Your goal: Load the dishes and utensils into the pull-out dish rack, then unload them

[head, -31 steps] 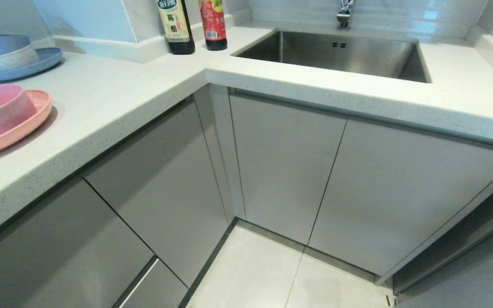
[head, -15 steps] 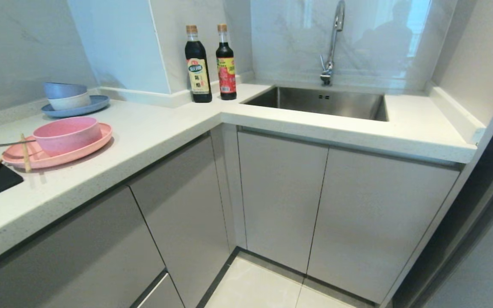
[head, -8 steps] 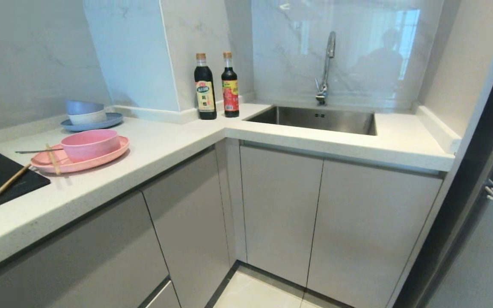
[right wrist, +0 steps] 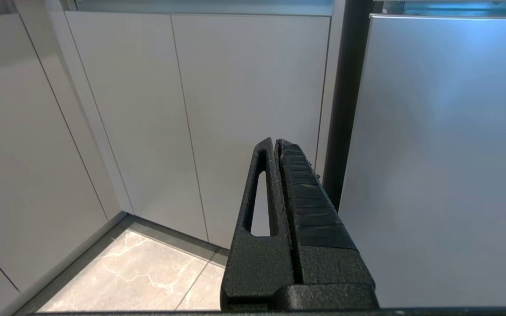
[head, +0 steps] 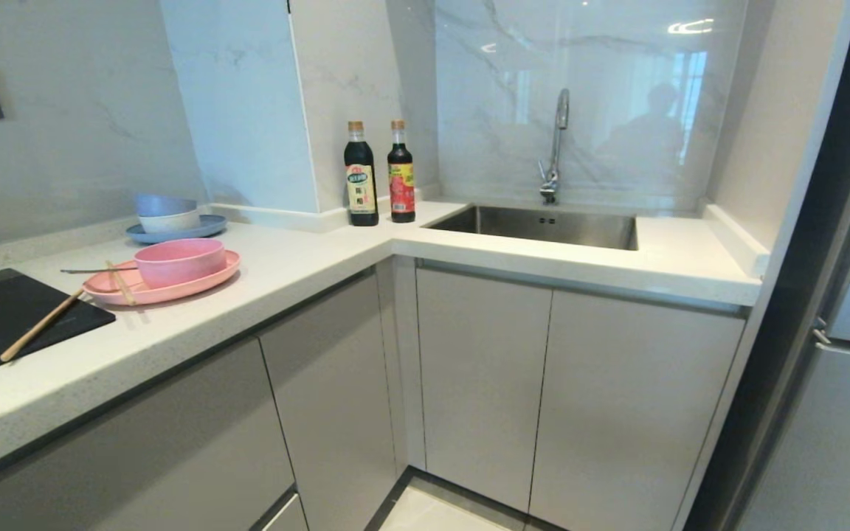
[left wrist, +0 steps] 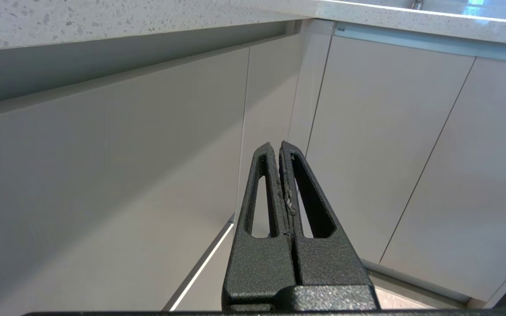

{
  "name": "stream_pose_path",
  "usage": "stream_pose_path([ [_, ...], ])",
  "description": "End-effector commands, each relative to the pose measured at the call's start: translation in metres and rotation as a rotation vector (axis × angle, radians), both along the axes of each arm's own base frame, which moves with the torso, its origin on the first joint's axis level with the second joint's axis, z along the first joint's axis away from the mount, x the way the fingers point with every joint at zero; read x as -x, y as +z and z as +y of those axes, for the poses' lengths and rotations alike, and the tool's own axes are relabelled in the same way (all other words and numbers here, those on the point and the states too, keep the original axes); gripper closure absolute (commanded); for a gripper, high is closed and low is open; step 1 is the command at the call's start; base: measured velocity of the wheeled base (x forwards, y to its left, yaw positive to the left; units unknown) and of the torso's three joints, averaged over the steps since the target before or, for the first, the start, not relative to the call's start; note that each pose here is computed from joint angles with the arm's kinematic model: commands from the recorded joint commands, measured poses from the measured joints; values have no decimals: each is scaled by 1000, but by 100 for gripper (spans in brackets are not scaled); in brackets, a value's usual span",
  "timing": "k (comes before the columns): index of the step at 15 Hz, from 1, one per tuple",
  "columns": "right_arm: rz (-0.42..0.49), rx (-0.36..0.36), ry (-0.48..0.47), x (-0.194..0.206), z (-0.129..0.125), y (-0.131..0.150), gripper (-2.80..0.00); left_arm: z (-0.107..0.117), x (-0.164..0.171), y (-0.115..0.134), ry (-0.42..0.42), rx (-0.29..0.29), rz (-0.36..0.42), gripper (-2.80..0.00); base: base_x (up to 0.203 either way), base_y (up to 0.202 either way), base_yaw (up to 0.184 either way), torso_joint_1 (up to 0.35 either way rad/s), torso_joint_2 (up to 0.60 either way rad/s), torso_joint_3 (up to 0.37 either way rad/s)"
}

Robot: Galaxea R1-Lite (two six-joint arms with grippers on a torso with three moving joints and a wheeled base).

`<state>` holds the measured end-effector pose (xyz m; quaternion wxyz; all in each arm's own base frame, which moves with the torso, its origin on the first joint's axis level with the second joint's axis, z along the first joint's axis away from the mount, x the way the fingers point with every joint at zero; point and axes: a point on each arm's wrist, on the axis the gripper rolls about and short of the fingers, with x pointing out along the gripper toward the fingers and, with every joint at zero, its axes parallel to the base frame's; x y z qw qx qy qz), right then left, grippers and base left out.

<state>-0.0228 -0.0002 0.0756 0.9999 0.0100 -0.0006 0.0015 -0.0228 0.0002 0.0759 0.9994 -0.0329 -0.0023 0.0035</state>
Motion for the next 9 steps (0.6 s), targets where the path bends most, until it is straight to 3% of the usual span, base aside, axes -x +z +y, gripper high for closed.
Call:
stream_pose_path([
  [1, 1, 0, 0, 0, 0, 0, 0, 0, 0, -1, 0, 0, 4, 0, 0, 0, 0, 0, 0, 0],
  [9, 2, 0, 1, 0, 0, 0, 0, 0, 0, -1, 0, 0, 4, 0, 0, 0, 0, 0, 0, 0],
])
